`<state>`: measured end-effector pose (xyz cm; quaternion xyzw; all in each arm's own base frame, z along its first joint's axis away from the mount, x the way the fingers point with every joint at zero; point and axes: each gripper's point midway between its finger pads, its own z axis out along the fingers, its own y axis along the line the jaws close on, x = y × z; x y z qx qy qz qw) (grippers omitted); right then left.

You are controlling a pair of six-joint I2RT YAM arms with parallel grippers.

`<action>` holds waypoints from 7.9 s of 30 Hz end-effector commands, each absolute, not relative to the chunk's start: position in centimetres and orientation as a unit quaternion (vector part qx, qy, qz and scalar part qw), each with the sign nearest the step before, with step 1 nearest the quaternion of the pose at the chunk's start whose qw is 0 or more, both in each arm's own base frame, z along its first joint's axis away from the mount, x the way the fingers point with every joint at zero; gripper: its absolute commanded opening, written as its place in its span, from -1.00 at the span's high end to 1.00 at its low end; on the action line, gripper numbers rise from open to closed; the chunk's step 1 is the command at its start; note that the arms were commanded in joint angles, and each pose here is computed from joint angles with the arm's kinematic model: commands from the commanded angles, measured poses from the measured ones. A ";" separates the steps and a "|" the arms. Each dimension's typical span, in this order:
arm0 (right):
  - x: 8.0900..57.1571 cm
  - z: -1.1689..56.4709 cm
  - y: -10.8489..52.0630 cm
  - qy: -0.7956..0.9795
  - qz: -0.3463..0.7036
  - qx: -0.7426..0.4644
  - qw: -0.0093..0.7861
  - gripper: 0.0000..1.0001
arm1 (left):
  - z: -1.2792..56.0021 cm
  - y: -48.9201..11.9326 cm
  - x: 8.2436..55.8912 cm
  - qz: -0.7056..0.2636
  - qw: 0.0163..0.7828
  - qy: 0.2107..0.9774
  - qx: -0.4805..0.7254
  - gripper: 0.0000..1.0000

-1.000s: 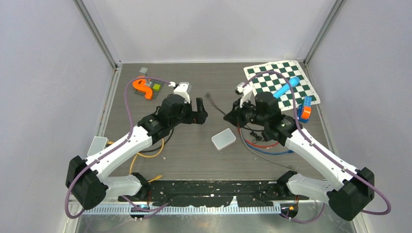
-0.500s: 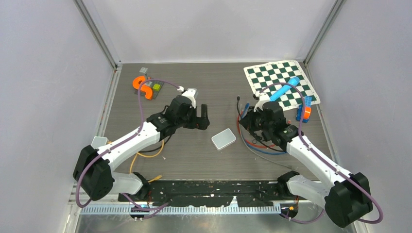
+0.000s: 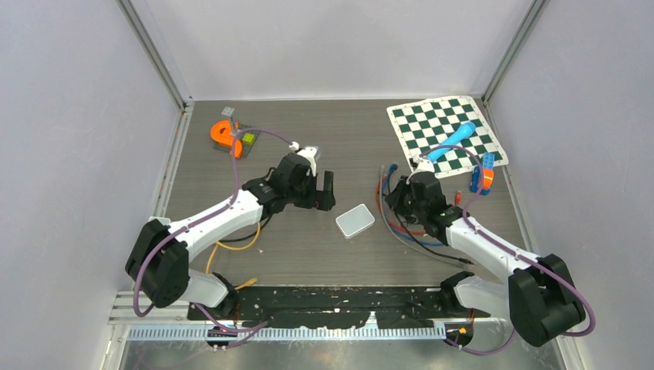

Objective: Pull the plug from the switch port
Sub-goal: Place the connector at the center of the board, then move the connector to the center of the board.

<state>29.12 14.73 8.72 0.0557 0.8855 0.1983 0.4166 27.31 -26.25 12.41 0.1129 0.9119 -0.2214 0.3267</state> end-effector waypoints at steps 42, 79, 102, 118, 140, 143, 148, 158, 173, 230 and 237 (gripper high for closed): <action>29.3 6.3 21.8 0.905 0.293 -0.053 0.304 -0.04 | 5.4 -34.6 23.8 -0.370 0.174 0.906 0.115 -0.08; 27.8 5.3 14.8 0.920 0.162 0.044 0.354 0.17 | 5.4 -41.3 29.0 -0.355 0.161 0.903 0.178 0.03; 27.9 12.3 19.6 0.881 0.284 -0.050 0.375 -0.39 | 15.2 -20.9 32.6 -0.114 0.398 0.909 0.040 -0.88; 27.0 11.0 20.2 0.888 0.301 -0.051 0.343 -0.40 | 13.0 0.7 25.7 0.058 0.410 0.818 -0.400 -0.99; 26.2 10.2 20.4 0.892 0.311 -0.048 0.325 -0.40 | 3.8 7.2 20.4 0.120 0.196 0.803 -0.550 -0.99; 26.0 10.0 20.4 0.893 0.312 -0.047 0.323 -0.40 | 2.8 7.3 20.4 0.115 0.191 0.793 -0.567 -0.94; 25.9 9.7 20.4 0.896 0.310 -0.045 0.316 -0.40 | 1.5 7.4 20.5 0.117 0.176 0.792 -0.573 -0.74; 25.8 9.4 20.4 0.898 0.310 -0.041 0.309 -0.39 | 0.3 6.5 21.9 0.084 0.175 0.810 -0.554 -0.12; 25.5 8.9 20.3 0.901 0.310 -0.036 0.303 -0.39 | 0.0 2.6 25.0 -0.038 0.191 0.865 -0.463 1.00; 29.0 13.8 31.2 0.853 0.390 -0.064 0.340 -0.39 | 16.2 -14.7 21.4 -0.183 0.396 0.900 -0.026 -0.96; 30.9 15.2 34.8 0.845 0.406 -0.069 0.340 -0.38 | 16.9 -10.1 24.5 -0.086 0.443 0.890 -0.060 -0.99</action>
